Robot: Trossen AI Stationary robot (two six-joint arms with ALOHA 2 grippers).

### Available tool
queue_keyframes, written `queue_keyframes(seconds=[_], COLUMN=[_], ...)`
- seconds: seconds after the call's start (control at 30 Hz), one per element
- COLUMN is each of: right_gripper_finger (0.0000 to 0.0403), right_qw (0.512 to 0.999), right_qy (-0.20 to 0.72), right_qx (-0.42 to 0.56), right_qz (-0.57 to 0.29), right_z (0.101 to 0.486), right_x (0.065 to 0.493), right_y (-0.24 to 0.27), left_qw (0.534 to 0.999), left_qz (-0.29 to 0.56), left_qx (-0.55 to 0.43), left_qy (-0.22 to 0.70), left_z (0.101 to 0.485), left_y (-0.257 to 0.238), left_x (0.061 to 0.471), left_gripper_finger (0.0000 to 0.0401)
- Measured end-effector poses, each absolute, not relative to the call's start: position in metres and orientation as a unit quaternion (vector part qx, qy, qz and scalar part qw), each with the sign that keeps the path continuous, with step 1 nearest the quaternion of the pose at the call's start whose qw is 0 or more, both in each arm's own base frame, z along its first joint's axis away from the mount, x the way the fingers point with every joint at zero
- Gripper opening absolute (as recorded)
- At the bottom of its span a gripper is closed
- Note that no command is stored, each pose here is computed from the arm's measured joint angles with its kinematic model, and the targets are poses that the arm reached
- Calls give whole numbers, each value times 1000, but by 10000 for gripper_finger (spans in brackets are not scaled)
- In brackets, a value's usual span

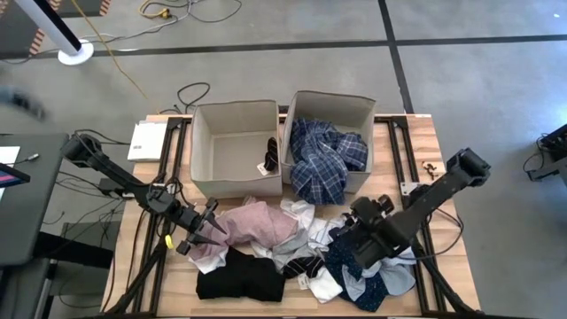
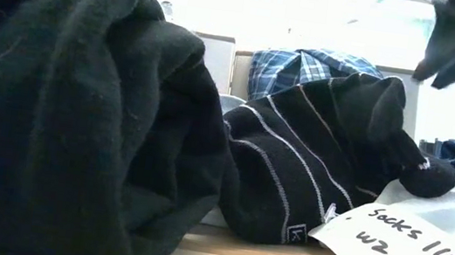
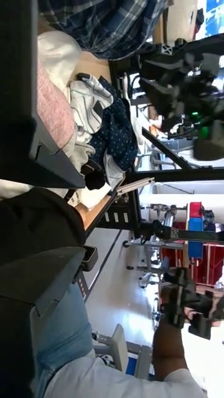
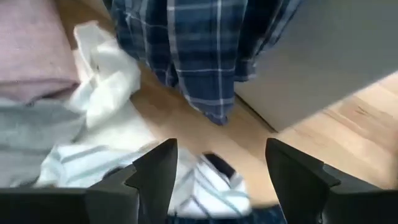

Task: Sort clothes
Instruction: Put the blue pants into the right white laundry bin

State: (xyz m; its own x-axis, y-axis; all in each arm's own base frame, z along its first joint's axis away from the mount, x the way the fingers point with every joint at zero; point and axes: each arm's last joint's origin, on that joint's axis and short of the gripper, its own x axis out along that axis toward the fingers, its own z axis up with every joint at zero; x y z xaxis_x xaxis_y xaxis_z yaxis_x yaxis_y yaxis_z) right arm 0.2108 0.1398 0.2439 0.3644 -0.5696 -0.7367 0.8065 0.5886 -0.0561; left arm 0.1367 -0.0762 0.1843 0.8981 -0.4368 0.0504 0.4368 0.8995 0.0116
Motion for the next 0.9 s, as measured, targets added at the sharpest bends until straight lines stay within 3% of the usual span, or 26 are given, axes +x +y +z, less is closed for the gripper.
queue_keyframes(seconds=[0.27, 0.53, 0.63, 0.77, 0.9], right_gripper_finger=[260, 245, 184, 39, 11], right_qw=[829, 850, 867, 898, 922], right_qy=[315, 247, 232, 212, 175], right_qx=[172, 153, 138, 101, 79], right_qz=[-430, -440, -418, -372, -336], right_z=[192, 179, 183, 192, 212], right_x=[220, 242, 254, 270, 283], right_y=[124, 100, 99, 103, 107], left_qw=[974, 974, 974, 974, 974], left_qz=[-224, -224, -224, -224, -224], left_qx=[-4, -11, -12, -12, -12], left_qy=[-21, -20, -19, -15, -14], left_z=[184, 184, 184, 183, 183], left_y=[-76, -76, -76, -76, -76], left_x=[137, 137, 137, 137, 137], left_gripper_finger=[158, 157, 158, 158, 158])
